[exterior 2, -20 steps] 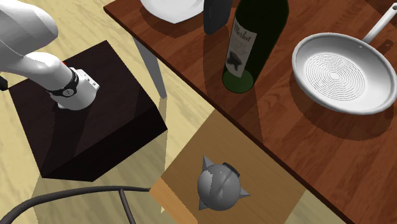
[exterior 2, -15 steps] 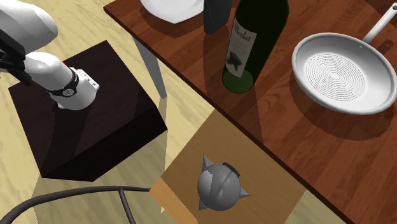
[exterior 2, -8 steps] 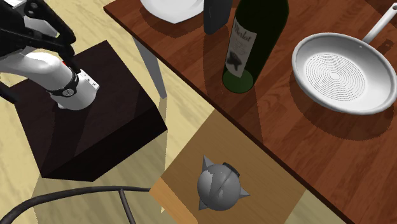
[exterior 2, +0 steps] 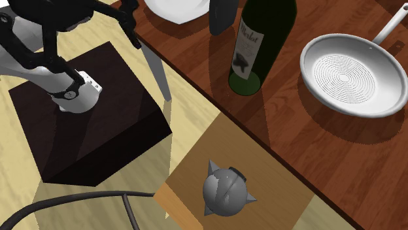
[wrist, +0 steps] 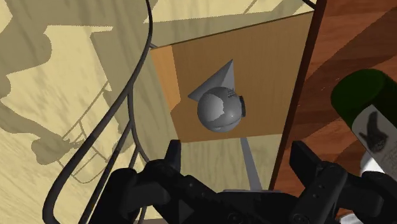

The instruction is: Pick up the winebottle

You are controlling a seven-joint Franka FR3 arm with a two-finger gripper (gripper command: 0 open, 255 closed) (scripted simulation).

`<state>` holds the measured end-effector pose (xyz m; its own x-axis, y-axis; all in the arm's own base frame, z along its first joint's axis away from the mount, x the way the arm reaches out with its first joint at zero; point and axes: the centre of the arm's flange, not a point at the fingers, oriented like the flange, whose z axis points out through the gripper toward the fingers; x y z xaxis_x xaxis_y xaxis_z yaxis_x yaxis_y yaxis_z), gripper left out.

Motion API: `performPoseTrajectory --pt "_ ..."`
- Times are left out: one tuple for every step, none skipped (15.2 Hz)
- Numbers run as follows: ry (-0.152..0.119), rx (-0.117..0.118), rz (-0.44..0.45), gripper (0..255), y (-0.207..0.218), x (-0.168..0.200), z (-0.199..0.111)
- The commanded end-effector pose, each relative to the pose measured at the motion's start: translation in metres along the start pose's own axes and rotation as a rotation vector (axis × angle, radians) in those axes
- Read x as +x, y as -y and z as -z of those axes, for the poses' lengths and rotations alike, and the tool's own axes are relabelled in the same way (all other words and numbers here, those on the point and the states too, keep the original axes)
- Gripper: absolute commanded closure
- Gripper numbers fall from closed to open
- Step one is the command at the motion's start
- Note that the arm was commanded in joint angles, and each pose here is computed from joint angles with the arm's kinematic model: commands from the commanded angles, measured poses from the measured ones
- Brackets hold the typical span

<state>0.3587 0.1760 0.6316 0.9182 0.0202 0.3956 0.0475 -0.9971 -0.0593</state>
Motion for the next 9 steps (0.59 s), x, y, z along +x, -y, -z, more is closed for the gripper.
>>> performPoseTrajectory --pt "-0.044 0.024 0.018 0 0.02 0.005 0.0" --pt "-0.065 0.034 0.028 0 0.03 0.008 0.001" --pt "-0.086 0.045 0.037 0 0.04 0.01 0.003" --pt "-0.107 0.056 0.046 0 0.051 0.012 0.004" --pt "-0.128 0.067 0.055 0 0.061 0.014 0.006" --pt "-0.149 0.077 0.064 0 0.071 0.016 0.008" --pt "-0.17 0.088 0.073 0 0.081 0.017 0.01" --pt "-0.191 0.099 0.082 0 0.091 0.019 0.012" --pt "-0.212 0.11 0.092 0 0.101 0.02 0.014"
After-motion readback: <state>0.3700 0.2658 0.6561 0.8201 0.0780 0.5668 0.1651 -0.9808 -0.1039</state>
